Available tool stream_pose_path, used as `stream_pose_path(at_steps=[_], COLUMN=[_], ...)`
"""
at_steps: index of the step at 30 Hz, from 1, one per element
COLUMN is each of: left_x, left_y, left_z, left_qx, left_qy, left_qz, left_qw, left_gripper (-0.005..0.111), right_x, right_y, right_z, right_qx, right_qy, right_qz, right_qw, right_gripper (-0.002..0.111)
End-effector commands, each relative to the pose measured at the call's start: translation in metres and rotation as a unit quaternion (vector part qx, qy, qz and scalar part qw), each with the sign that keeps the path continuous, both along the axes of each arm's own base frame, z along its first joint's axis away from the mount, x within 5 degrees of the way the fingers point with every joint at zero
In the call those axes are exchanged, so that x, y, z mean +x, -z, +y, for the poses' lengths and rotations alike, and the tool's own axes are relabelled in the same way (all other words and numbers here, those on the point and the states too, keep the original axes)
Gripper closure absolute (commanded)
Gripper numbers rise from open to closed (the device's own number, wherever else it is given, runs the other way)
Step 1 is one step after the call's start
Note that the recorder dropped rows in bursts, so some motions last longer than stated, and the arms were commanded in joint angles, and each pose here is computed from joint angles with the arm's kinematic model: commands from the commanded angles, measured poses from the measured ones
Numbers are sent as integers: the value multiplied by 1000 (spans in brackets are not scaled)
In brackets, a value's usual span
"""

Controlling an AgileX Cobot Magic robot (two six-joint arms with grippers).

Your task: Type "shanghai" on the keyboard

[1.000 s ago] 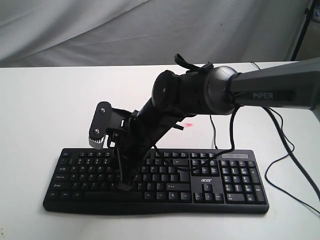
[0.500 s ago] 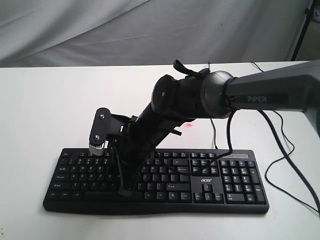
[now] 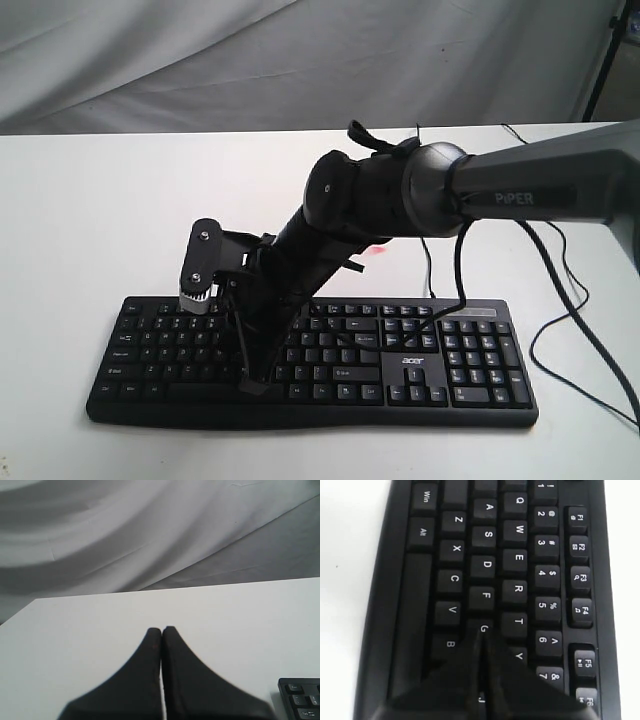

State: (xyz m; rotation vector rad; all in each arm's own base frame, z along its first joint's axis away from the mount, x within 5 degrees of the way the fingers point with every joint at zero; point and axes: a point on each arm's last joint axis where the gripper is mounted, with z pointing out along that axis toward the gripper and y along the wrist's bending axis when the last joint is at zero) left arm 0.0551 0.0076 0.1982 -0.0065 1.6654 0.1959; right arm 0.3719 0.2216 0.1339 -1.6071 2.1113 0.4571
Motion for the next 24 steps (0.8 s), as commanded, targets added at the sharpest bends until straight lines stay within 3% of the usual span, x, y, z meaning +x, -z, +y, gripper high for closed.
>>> stream_pose_path(at_steps=[1, 24], left_x=[1, 1], left_y=[1, 1], left_z=[0, 0], left_qx=[-2, -2], left_qy=[2, 2], left_qz=[1, 1], left_qw=[1000, 1000], left_gripper=[106, 106], right_x=[1, 1], right_y=[1, 11], right_z=[-3, -5], right_qx=[-5, -14], right_qy=[-6, -13], right_qz=[0, 8], right_qw=[1000, 1000], right_gripper=[108, 108])
